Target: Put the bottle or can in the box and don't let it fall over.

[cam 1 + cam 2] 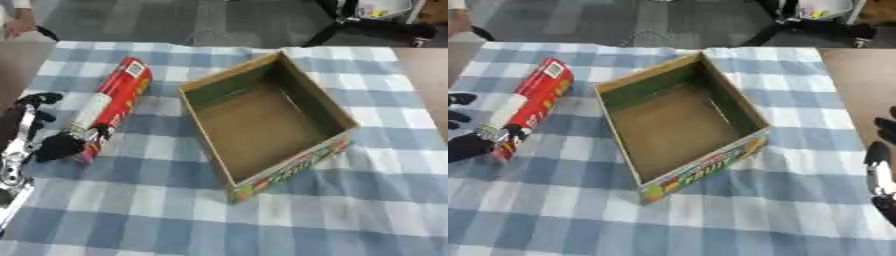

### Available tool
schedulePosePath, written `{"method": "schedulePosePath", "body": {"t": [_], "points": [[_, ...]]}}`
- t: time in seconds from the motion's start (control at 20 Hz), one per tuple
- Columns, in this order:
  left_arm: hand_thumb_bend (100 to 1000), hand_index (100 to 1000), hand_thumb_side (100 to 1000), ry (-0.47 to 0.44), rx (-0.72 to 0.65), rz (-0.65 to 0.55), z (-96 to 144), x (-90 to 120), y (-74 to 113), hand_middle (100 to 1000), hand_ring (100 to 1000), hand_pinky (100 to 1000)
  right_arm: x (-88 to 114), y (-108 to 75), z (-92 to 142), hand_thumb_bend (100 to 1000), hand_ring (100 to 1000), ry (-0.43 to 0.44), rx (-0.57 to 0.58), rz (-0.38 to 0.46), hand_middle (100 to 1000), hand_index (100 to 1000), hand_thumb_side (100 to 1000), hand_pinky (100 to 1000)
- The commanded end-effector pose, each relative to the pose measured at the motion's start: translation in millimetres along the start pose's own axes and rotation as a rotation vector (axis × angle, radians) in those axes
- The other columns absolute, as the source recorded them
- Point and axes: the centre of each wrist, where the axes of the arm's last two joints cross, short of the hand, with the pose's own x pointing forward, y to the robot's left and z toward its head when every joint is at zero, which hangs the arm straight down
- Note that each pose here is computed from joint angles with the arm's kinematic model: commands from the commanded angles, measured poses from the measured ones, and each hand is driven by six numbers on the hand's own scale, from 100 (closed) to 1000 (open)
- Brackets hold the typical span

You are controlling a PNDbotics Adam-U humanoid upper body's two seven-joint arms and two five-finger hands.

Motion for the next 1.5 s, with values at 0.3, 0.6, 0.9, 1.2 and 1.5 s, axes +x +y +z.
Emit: {"method": "schedulePosePath", "body": {"t": [0.3, 0.6, 0.9, 1.2, 1.5], "points": [[660, 828, 353, -0.050, 0.061, -0.002, 9, 25, 13.4, 780, 686, 748, 5, -4.7, -5, 100, 848, -0.027, 0.003, 0.016, 1000, 897, 530, 852], [663, 833, 339, -0.039, 0.060, 0.024, 14, 33, 6.5, 783, 694, 760, 5, -5.2, -7, 100, 849, -0.026, 0.005, 0.015, 1000, 898, 528, 853], [664, 851, 336, -0.009, 0.047, 0.014, 12, 29, -2.2, 804, 717, 774, 6, -6.1, -8, 100, 849, -0.024, 0.005, 0.014, 1000, 898, 527, 853], [664, 824, 324, 0.026, 0.071, 0.044, 8, 21, -9.5, 787, 686, 741, 6, -6.6, -9, 100, 849, -0.023, 0.003, 0.011, 1000, 898, 526, 853], [667, 813, 310, 0.035, 0.118, 0.054, 8, 17, -16.3, 778, 680, 741, 6, -6.5, -9, 100, 849, -0.023, 0.001, 0.008, 1000, 897, 526, 853]]}}
